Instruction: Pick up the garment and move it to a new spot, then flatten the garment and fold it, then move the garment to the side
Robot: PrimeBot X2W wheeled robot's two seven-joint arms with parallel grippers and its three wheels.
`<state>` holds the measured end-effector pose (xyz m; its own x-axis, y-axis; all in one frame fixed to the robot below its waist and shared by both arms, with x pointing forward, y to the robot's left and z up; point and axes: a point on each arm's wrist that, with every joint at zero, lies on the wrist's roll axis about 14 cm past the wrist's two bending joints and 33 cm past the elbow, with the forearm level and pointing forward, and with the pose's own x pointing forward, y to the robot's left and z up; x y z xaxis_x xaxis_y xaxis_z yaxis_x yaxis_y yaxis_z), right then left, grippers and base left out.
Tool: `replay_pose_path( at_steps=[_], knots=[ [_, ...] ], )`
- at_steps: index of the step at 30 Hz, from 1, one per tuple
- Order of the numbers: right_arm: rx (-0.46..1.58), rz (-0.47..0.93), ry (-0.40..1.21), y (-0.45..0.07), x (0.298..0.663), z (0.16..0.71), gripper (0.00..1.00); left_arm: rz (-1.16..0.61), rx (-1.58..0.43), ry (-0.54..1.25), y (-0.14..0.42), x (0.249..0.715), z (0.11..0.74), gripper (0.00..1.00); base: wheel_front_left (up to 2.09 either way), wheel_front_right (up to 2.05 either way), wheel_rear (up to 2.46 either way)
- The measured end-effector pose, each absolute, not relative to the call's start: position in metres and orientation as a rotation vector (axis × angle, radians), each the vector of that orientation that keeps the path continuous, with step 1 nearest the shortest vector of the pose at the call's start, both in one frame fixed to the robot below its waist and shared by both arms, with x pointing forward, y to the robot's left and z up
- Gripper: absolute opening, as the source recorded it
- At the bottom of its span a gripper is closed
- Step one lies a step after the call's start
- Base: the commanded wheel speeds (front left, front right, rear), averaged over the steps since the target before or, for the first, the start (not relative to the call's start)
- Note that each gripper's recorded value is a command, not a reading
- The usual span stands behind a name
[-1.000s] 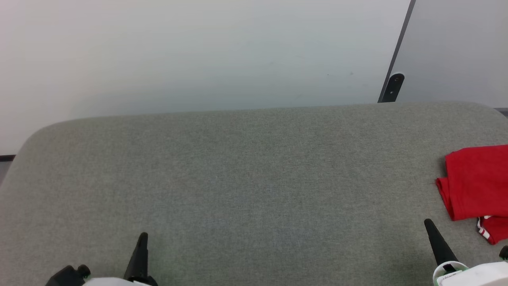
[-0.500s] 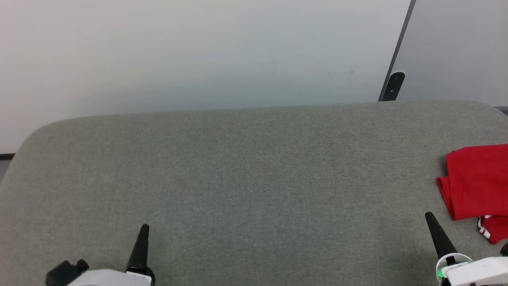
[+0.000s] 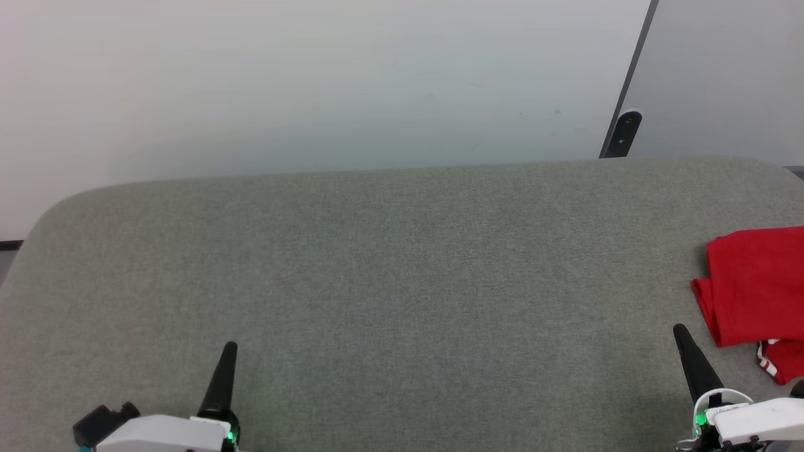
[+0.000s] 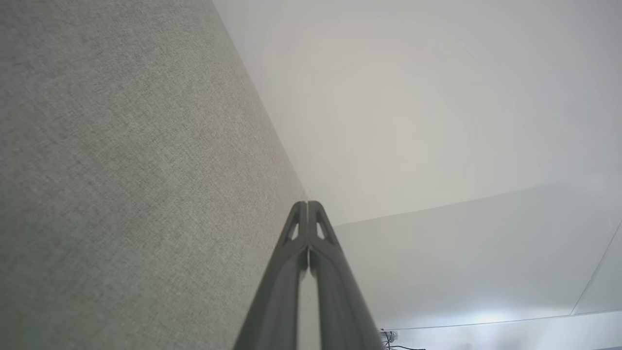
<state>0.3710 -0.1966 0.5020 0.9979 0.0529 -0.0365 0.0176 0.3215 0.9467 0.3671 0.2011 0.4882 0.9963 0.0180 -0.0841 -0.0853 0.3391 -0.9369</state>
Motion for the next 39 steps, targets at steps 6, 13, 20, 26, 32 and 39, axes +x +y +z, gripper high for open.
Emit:
replay_pose_path(
  at_steps=[6,13,20,26,32,39],
  knots=[
    [1.295,0.016,0.058,-0.197,0.373,0.501,0.00,0.064,-1.278,0.061,0.201,0.369,0.489,0.00,0.00,0.00,0.00],
    [1.353,0.013,0.046,-0.198,0.376,0.503,0.00,0.054,-1.338,0.049,0.201,0.374,0.493,0.00,0.00,0.00,0.00],
    [1.403,0.008,0.039,-0.198,0.379,0.503,0.00,0.040,-1.392,0.040,0.200,0.378,0.496,0.00,0.00,0.00,0.00],
    [1.446,0.004,0.032,-0.199,0.381,0.503,0.00,0.036,-1.441,0.035,0.200,0.380,0.497,0.00,0.00,0.00,0.00],
    [1.488,0.001,0.020,-0.200,0.384,0.505,0.00,0.028,-1.486,0.029,0.200,0.383,0.499,0.00,0.00,0.00,0.00],
    [1.529,-0.004,0.014,-0.200,0.386,0.504,0.00,0.016,-1.531,0.017,0.200,0.386,0.503,0.00,0.00,0.00,0.00]
  ],
)
